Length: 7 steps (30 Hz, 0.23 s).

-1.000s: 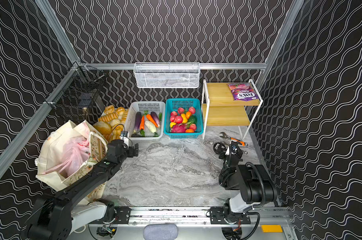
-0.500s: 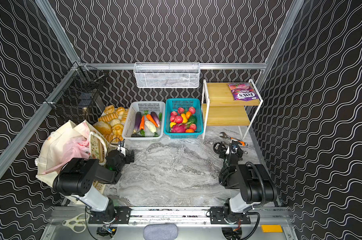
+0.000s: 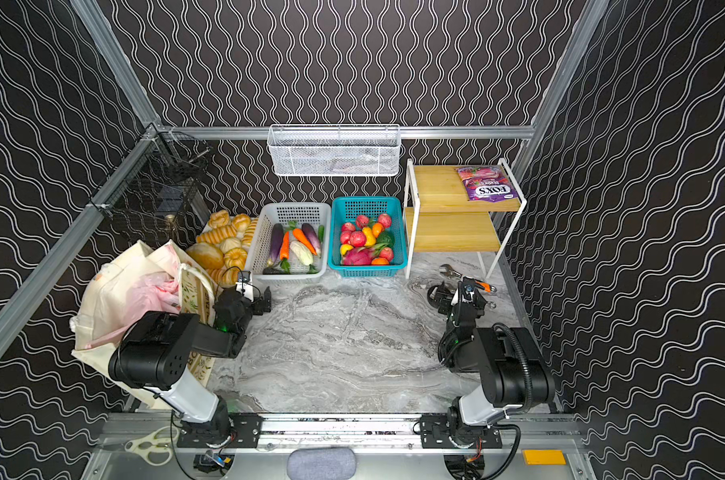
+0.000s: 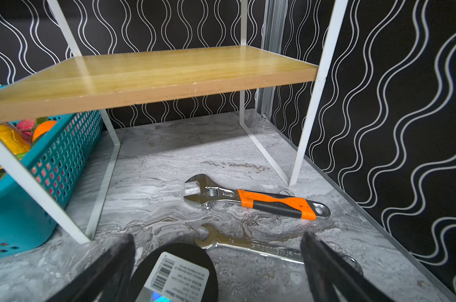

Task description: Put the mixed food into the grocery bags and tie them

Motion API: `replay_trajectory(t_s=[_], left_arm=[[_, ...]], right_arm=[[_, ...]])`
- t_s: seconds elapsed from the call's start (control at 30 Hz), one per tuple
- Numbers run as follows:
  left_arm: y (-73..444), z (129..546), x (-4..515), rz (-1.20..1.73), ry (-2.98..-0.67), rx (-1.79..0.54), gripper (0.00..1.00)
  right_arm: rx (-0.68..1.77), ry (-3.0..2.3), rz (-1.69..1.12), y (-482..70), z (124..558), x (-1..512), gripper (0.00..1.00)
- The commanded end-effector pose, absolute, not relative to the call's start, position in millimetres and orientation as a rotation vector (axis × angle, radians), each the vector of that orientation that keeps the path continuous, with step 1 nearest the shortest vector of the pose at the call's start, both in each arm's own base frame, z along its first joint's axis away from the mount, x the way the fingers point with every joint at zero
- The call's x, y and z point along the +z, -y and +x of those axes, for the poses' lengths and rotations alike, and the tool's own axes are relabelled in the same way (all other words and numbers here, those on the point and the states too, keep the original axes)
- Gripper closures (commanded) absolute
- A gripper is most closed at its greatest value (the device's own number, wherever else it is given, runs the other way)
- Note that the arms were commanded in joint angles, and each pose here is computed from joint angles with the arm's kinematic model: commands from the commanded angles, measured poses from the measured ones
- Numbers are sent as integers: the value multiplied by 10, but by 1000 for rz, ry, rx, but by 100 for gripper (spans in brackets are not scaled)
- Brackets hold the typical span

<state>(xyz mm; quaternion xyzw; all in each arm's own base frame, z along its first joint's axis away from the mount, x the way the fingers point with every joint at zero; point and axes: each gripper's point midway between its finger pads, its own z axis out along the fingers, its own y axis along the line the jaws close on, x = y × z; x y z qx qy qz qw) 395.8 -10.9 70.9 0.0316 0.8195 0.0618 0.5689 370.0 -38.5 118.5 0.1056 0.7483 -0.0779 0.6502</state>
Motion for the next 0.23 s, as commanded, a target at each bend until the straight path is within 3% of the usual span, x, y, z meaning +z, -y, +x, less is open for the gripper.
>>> replay_trajectory(t_s=[0.0,0.2], left_arm=[[101,3986,742,82,-1915,167,1],[97,3991,747,84,-1914,149,1]], right_arm=[[-167,-1678,258,392,3717,1237,0],[-167,-1678,257,391,3718,1236,0]])
